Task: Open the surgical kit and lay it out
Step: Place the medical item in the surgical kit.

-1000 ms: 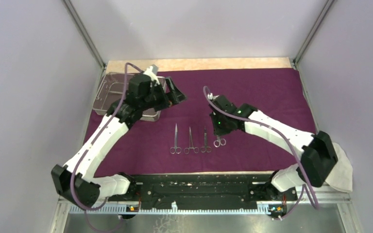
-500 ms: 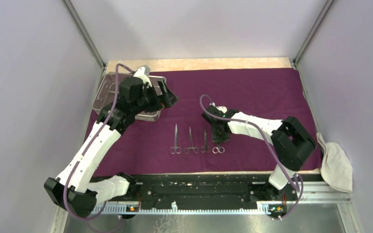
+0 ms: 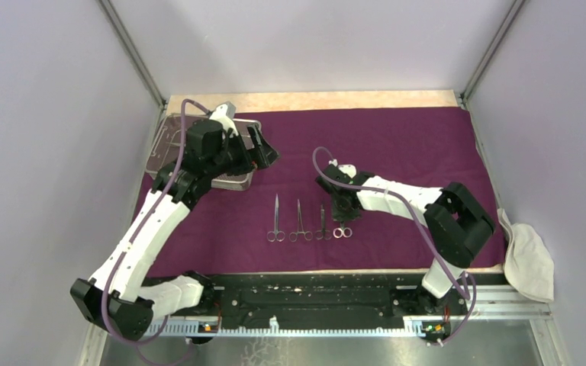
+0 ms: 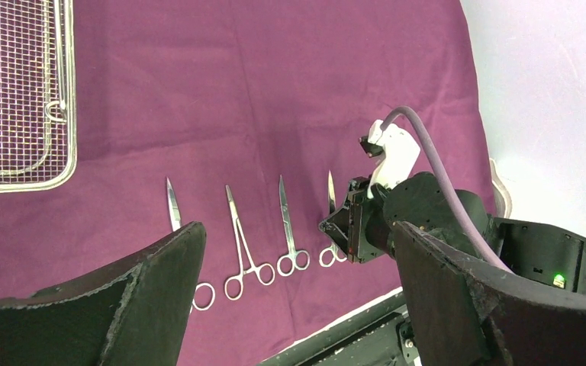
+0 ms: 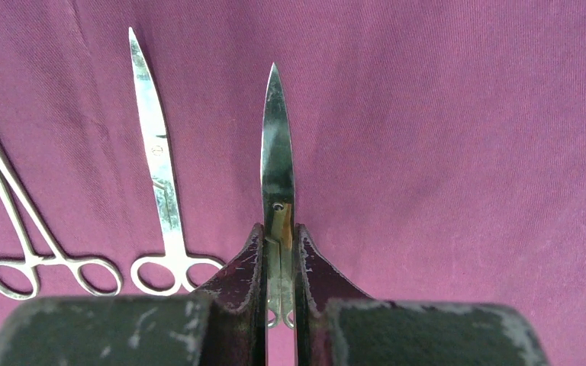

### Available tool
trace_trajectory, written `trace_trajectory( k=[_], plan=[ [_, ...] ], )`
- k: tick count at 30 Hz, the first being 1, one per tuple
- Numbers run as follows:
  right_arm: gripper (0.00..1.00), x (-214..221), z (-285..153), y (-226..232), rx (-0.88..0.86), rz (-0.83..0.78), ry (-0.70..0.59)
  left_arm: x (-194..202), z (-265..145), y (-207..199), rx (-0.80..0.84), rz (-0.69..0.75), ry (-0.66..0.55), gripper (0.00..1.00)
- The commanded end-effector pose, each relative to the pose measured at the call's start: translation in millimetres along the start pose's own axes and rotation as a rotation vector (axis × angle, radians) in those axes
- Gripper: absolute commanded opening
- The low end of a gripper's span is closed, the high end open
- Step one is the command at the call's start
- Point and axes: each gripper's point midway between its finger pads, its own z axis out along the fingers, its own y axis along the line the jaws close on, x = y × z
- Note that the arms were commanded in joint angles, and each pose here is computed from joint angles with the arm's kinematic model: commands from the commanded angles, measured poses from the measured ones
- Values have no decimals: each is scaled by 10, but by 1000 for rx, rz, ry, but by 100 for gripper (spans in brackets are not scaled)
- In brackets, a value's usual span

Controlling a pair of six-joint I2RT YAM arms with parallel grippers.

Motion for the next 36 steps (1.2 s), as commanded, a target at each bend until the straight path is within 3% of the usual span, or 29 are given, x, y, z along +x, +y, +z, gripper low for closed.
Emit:
trace_trajectory(
  k=[1, 19, 26, 30, 36],
  plan=[
    [0, -8, 62, 32, 11, -10, -20, -87, 22, -94, 49, 16, -18, 98],
    [8, 76, 227, -29, 38, -56, -7, -116, 33, -88, 49, -2, -27, 98],
    [22, 115, 246, -21, 29, -58, 6, -126, 34, -83, 49, -9, -30, 98],
    [24, 143, 239, -26, 31, -49, 19, -114, 33, -77, 47, -13, -26, 98],
    [25, -125, -95, 53, 5, -46, -8, -117, 13, -78, 47, -15, -28, 98]
  ],
)
